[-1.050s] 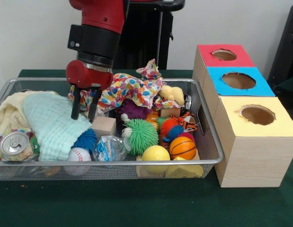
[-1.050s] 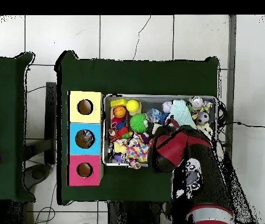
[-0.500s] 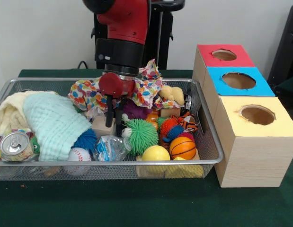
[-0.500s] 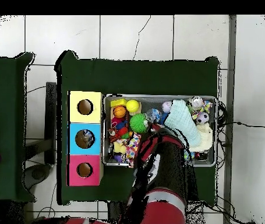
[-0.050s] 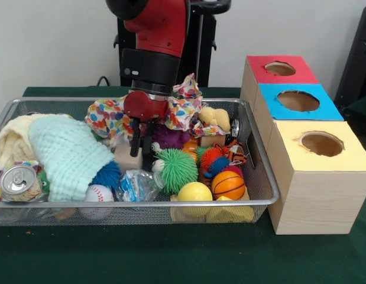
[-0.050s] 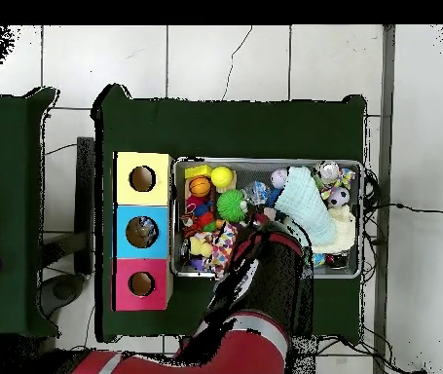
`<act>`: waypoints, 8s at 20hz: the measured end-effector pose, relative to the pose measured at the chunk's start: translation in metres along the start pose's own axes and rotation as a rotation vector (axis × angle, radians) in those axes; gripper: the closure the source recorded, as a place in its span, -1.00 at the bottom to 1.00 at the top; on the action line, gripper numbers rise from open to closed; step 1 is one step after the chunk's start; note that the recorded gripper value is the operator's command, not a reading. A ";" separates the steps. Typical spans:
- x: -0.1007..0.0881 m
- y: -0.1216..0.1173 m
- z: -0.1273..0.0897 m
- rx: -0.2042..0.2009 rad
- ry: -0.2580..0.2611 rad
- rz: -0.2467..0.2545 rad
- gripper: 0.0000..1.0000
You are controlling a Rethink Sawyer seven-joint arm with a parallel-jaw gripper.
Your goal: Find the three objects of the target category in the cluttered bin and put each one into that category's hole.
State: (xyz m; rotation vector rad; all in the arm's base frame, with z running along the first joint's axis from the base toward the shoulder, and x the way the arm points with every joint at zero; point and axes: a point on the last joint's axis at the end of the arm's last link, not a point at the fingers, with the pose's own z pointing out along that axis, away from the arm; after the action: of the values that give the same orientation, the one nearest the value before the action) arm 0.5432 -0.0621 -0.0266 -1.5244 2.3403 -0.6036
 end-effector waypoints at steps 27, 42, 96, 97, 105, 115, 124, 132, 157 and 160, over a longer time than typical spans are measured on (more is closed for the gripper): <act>0.013 0.003 0.019 0.055 0.018 0.048 -1.00; 0.007 -0.006 0.022 0.070 0.007 0.040 -1.00; -0.038 -0.014 0.055 0.204 0.083 -0.015 -1.00; -0.039 -0.012 0.056 0.208 0.086 -0.021 -1.00; -0.043 -0.002 0.058 0.245 0.115 -0.063 1.00; -0.042 -0.015 0.046 0.243 0.099 -0.085 1.00; -0.026 -0.060 0.009 0.165 0.030 -0.026 1.00; 0.023 -0.113 -0.026 0.124 0.133 0.328 1.00; -0.098 -0.104 -0.121 -0.209 -0.163 0.758 1.00; -0.116 -0.091 -0.133 -0.254 -0.182 0.772 1.00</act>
State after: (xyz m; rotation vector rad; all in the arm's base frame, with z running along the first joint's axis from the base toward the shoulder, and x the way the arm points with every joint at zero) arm 0.6027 0.0365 0.1349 -0.5960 2.6432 0.0243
